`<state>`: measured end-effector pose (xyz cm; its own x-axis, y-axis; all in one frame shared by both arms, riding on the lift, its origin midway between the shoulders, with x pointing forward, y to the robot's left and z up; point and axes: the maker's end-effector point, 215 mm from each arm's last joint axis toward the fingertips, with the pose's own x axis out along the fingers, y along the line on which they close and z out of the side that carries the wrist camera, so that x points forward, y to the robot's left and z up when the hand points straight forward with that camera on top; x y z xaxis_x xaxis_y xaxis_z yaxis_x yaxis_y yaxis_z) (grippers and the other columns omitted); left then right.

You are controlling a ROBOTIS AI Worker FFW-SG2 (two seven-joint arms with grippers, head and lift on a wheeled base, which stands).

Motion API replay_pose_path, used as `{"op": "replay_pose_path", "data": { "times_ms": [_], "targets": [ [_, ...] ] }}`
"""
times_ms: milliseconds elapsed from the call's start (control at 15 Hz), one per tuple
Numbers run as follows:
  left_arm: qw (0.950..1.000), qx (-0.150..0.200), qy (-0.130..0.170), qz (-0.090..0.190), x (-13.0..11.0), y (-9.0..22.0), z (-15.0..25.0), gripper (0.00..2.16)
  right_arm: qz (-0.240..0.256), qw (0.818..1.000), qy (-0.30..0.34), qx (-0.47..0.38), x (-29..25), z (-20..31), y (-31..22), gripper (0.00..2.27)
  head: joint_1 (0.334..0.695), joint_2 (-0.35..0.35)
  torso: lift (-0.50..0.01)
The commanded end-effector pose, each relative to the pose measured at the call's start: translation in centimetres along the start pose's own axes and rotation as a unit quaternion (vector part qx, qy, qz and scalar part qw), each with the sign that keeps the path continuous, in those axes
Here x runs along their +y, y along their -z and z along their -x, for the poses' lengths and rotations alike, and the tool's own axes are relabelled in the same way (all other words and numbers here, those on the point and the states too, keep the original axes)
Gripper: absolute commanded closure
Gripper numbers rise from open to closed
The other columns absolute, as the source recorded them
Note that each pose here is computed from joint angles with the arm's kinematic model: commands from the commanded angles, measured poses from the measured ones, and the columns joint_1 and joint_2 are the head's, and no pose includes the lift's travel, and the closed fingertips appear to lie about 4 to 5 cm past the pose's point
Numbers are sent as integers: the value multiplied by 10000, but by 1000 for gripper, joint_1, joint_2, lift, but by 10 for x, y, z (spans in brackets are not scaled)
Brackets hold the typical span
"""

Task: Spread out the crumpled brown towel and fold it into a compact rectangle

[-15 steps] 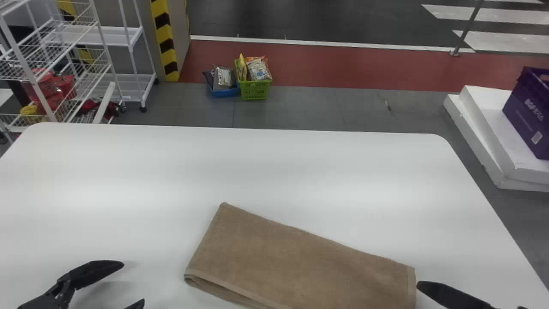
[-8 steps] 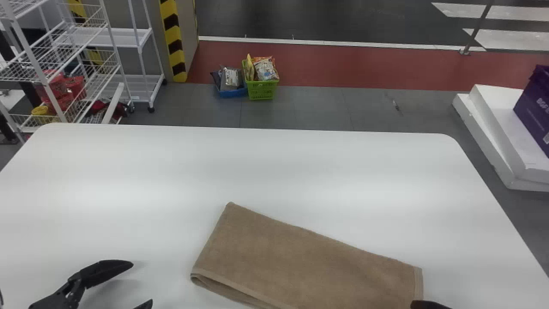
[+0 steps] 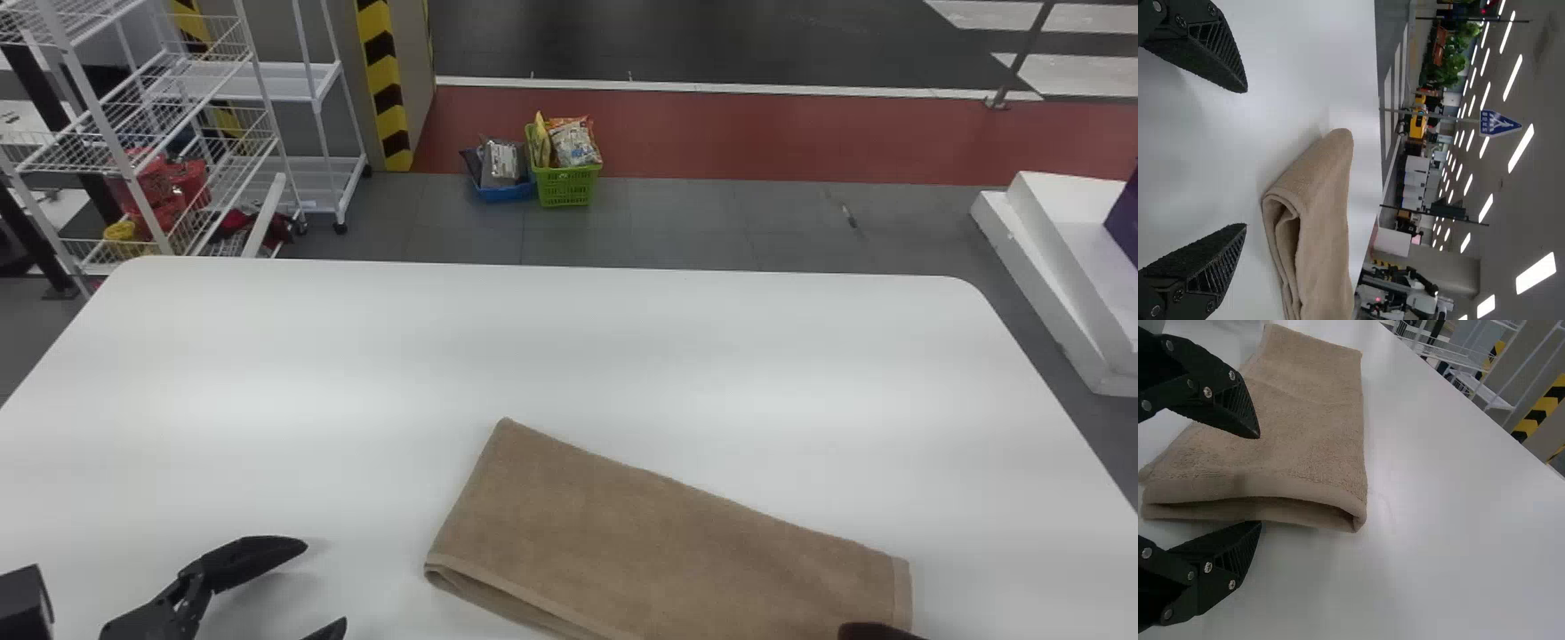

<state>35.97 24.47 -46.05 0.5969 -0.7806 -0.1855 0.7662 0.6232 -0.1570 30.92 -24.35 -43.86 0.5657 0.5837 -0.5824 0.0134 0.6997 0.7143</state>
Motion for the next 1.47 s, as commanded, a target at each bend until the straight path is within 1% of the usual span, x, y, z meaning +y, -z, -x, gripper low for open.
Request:
{"op": "replay_pose_path", "data": {
  "times_ms": [0,133,200,267,400,467,733,800,933,1067,1133,1400],
  "targets": [
    [10000,2,0,5,0,0,0,90,27,10000,-42,48,5,-7,-1,471,695,-2,-127],
    [10000,9,-23,7,1,2,1,90,22,9999,-44,125,5,-16,1,478,695,12,-127],
    [10000,15,-15,2,1,3,1,90,6,9999,-60,152,5,-19,1,599,695,17,-127],
    [10000,8,-24,16,1,3,1,90,-8,9998,-81,168,6,-22,1,650,695,22,-127],
    [10000,10,-16,-4,1,3,1,90,-27,9997,-92,204,5,-26,2,653,695,29,-127],
    [10000,0,-24,-5,2,2,0,90,-35,9997,-97,215,5,-27,2,836,695,32,-127],
    [10000,-2,-32,4,2,2,0,90,-126,9999,88,-79,-18,-9,-25,849,695,26,-127],
    [10000,-5,-32,-11,2,1,0,90,-155,9997,128,-163,-24,-2,-32,846,695,14,-127],
    [10000,-6,-25,-10,2,1,-1,90,-234,9991,236,-258,-43,10,-46,849,695,-34,-127],
    [10000,-8,-10,9,1,2,-2,90,-303,9987,369,-189,-62,18,-47,849,695,-64,-127],
    [10000,-8,-10,9,1,2,-2,90,-335,9983,436,-200,-71,24,-49,849,695,-96,-127],
    [10000,11,39,-23,-2,1,-4,90,-405,9943,857,-480,-111,69,-76,849,695,-160,-127]
  ]
}}
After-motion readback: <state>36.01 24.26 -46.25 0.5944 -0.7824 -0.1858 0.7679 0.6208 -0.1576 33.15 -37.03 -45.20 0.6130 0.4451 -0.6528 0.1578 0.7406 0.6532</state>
